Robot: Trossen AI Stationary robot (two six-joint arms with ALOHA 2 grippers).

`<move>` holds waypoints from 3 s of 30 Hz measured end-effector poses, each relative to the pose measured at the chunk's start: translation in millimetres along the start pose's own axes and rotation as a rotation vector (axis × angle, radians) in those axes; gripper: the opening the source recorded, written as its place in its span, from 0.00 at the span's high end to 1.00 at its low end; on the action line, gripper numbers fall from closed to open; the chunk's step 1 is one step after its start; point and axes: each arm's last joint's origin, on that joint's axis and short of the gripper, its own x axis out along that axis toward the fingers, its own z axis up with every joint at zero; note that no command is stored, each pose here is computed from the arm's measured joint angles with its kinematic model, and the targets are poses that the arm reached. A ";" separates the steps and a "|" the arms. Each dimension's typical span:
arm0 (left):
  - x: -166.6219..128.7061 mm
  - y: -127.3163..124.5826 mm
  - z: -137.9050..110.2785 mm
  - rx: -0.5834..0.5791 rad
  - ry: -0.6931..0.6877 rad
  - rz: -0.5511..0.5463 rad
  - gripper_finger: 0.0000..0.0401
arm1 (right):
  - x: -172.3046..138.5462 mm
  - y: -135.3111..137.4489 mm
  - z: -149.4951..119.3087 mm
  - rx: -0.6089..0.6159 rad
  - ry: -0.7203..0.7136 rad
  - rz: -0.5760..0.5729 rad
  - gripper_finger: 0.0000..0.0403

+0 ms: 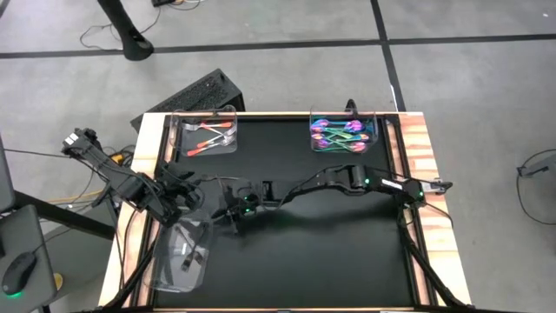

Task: Sort silverware by color (type)
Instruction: Put the black fork into bottom transparent bin

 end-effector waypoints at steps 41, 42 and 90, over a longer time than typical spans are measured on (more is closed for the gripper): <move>10.7 10.7 10.5 0.062 -0.088 0.165 0.59 | -31.7 -121.1 -15.3 0.008 0.267 -0.522 0.61; 11.0 10.8 10.6 0.060 -0.088 0.167 0.59 | -31.8 -121.0 -15.7 0.003 0.273 -0.521 0.62; 28.0 -7.1 -6.4 0.112 0.009 0.035 0.59 | -64.6 -67.8 -12.5 0.098 0.767 -0.443 0.61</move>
